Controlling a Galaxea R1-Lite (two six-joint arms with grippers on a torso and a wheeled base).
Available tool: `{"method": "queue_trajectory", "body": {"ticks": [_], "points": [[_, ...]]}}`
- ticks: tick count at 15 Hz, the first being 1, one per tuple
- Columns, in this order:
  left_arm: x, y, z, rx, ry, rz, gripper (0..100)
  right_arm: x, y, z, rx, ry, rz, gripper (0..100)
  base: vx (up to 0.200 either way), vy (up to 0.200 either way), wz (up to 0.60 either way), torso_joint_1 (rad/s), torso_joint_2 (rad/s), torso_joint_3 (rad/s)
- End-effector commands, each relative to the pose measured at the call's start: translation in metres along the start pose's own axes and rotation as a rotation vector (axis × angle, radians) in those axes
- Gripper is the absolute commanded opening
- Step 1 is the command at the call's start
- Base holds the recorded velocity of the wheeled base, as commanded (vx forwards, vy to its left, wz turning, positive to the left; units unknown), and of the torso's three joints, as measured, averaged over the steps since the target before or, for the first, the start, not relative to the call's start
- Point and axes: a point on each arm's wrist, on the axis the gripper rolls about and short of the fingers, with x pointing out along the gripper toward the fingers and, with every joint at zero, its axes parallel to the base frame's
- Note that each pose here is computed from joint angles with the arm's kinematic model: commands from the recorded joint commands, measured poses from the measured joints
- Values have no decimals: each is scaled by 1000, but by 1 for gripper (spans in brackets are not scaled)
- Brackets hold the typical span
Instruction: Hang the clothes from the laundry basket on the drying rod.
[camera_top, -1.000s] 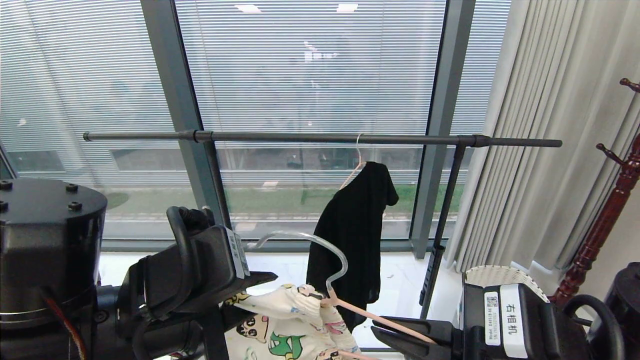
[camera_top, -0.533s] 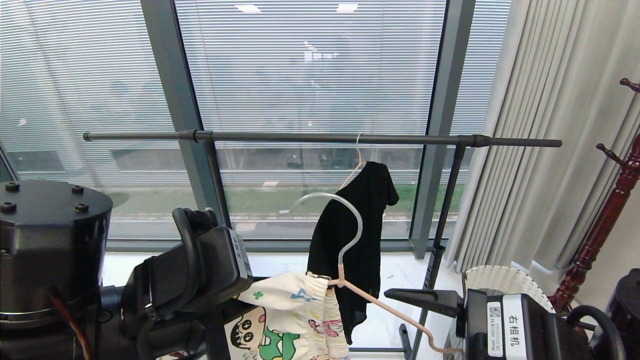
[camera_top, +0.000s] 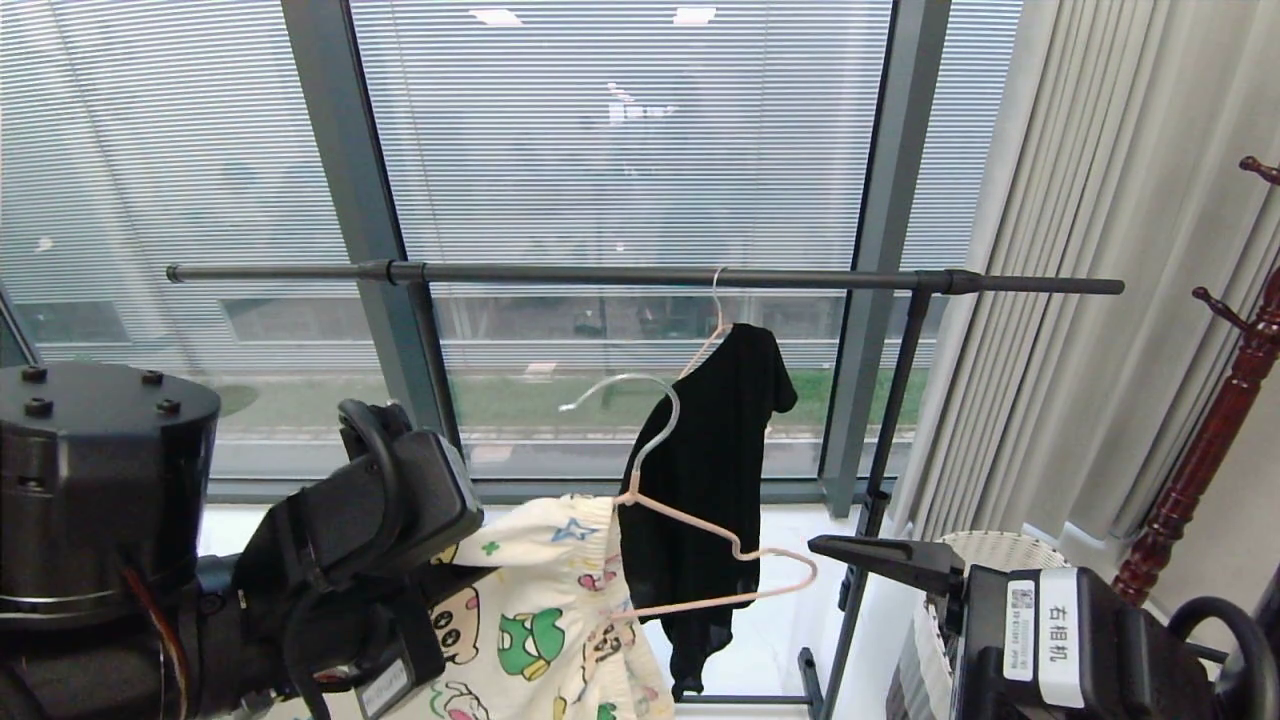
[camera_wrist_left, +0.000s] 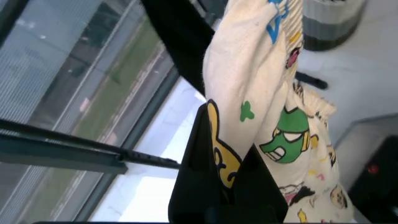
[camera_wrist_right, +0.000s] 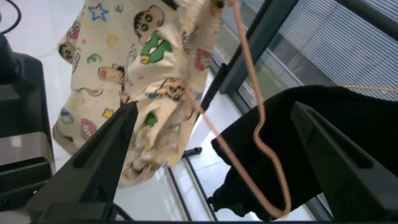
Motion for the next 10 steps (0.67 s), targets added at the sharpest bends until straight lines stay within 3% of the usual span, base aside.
{"method": "queue_trajectory", "body": {"ticks": [1, 3, 5, 6, 7, 10], "points": [[-2, 16, -3, -32, -16, 92, 0, -3, 3, -5, 0, 18, 16, 100, 0, 0, 0, 0, 0, 0], [-8, 23, 6, -30, -83, 140, 0, 2, 4, -14, 27, 59, 24, 100, 0, 0, 0, 0, 0, 0], [-18, 28, 15, -24, -134, 168, 0, 15, 4, -16, 158, 82, 15, 100, 0, 0, 0, 0, 0, 0], [-24, 30, 20, -23, -161, 186, 0, 28, 2, -17, 287, 96, -11, 100, 0, 0, 0, 0, 0, 0], [-29, 32, 23, -20, -181, 198, 0, 41, 0, -15, 365, 93, -70, 100, 0, 0, 0, 0, 0, 0], [-33, 29, 27, -13, -205, 191, 0, 80, -7, -12, 484, 76, -203, 100, 0, 0, 0, 0, 0, 0]]}}
